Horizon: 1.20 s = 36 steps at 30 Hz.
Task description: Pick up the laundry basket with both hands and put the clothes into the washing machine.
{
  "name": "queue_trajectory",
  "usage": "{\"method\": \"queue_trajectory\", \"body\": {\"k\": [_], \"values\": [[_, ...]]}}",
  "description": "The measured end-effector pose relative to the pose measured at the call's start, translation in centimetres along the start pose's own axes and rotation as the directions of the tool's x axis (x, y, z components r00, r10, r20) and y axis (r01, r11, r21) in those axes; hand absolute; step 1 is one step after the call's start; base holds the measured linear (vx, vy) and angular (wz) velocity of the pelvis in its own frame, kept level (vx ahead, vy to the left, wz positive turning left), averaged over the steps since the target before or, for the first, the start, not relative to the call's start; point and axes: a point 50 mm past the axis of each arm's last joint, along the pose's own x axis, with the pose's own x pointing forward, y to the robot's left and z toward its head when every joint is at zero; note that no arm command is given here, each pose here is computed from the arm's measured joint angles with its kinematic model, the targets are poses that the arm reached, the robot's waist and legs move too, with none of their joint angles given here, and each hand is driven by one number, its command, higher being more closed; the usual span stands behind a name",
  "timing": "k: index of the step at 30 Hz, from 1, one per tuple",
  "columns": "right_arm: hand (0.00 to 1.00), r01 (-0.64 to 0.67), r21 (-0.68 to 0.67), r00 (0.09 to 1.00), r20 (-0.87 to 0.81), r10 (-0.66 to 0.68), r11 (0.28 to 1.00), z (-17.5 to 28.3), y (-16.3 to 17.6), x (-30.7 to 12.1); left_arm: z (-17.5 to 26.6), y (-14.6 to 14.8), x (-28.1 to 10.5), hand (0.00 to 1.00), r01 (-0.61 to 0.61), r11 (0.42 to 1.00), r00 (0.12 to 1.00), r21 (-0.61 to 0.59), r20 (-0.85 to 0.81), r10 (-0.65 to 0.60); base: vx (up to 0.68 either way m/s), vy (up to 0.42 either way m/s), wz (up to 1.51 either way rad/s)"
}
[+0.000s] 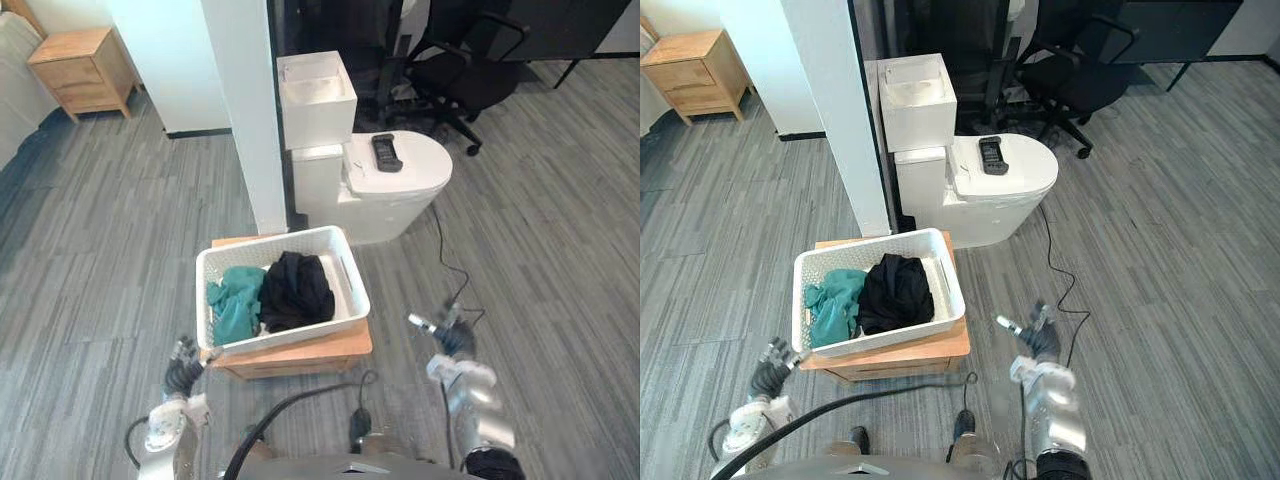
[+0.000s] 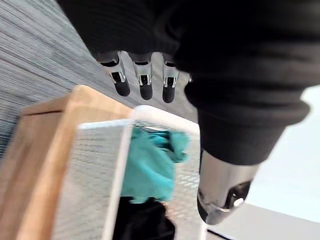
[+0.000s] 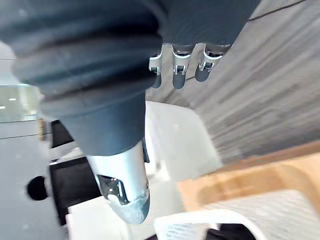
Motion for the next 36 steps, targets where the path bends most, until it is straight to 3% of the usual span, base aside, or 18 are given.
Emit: {"method": "queue_trajectory", "body": {"k": [2, 5, 12, 17, 24, 36], "values": [[0.00, -0.016, -0.066, 0.984, 0.176, 0.027, 0.998, 4.0, 0.7, 0.4, 3.7, 1.3, 0.0, 0.00, -0.045, 0.998, 0.986, -0.037, 0.158, 0.051, 0.03, -0.039, -0.01], [0.00, -0.039, -0.151, 0.952, 0.295, 0.083, 0.988, 6.7, 2.0, 0.4, 6.6, 3.5, -0.2, 0.00, -0.103, 0.995, 0.958, -0.017, 0.267, 0.104, -0.01, 0.024, -0.02], [0.00, -0.148, -0.282, 0.899, 0.362, 0.248, 0.948, 9.8, 5.8, 2.4, 10.7, 6.0, 0.0, 0.00, -0.201, 0.980, 0.898, 0.006, 0.401, 0.182, -0.01, 0.021, -0.05], [0.00, -0.202, -0.360, 0.926, 0.234, 0.298, 0.911, 8.9, 7.0, 5.0, 11.6, 5.5, 3.7, 0.00, -0.184, 0.981, 0.923, 0.064, 0.353, 0.150, -0.02, -0.011, -0.08], [0.00, -0.189, -0.384, 0.945, 0.179, 0.273, 0.904, 10.4, 7.7, 8.2, 12.3, 3.8, 7.9, 0.00, -0.146, 0.980, 0.960, 0.139, 0.260, 0.106, -0.06, -0.014, -0.10], [0.00, -0.200, -0.382, 0.947, 0.159, 0.277, 0.902, 13.3, 9.9, 10.6, 15.9, 0.3, 11.2, 0.00, -0.134, 0.959, 0.964, 0.251, 0.257, 0.068, -0.07, -0.016, -0.05]]}}
